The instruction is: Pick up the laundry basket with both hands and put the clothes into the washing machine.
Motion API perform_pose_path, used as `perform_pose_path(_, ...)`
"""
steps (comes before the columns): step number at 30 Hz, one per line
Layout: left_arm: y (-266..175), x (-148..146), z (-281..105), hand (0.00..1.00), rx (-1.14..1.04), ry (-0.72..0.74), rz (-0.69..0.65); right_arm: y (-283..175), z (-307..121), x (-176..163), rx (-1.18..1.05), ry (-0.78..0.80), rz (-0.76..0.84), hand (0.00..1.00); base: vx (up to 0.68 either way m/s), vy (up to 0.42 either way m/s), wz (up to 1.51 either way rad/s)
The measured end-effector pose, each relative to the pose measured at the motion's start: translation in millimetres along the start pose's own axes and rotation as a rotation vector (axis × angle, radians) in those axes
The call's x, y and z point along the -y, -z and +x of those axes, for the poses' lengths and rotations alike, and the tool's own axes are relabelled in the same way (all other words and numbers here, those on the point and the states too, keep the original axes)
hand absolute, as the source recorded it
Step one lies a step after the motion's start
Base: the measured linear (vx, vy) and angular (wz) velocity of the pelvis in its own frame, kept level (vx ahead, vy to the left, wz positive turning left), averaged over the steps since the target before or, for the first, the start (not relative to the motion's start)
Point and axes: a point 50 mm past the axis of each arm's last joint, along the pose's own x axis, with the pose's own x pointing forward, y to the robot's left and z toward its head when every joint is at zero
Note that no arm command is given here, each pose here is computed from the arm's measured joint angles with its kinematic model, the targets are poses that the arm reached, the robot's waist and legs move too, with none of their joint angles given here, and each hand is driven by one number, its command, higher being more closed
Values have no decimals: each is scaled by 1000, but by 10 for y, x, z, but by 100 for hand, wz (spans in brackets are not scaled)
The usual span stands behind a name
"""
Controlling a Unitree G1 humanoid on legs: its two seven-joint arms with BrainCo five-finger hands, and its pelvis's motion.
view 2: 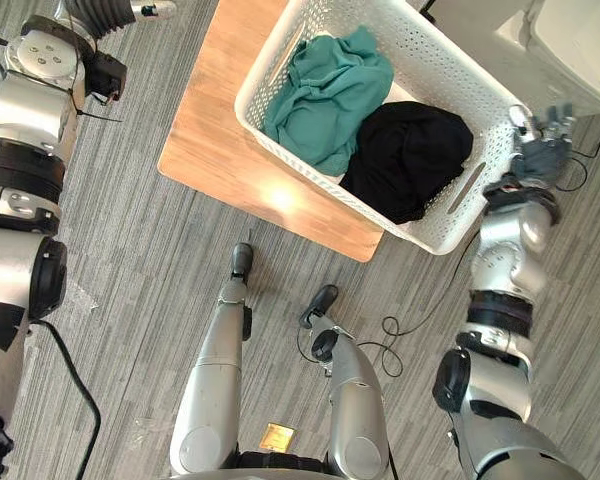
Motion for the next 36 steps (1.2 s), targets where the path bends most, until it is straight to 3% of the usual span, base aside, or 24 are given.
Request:
perform_pose_path(5, -29, 40, -32, 0, 30, 74, -5, -104, -99, 50, 55, -29, -47, 0, 5, -39, -9)
perform_pose_path(14, 53, -20, -79, 0, 14, 78, 13, -165, -190, -204, 106, -153, -90, 0, 21, -49, -12)
perform_pose_path(19, 71, 9, -82, 0, 10, 92, 2, -217, -262, -127, 139, -148, -149, 0, 44, -39, -3)
perform_pose_path(26, 169, 60, -117, 0, 2, 71, -48, -307, -317, 478, 137, 76, -292, 0, 59, -20, -2)
perform_pose_path(29, 146, 296, -72, 0, 4, 93, -48, -109, -301, 783, 19, 211, -317, 0, 47, -14, -5)
perform_pose_path(36, 244, 511, -22, 0, -53, 118, -89, 502, -366, 778, -208, 273, -146, 0, 31, -11, -14)
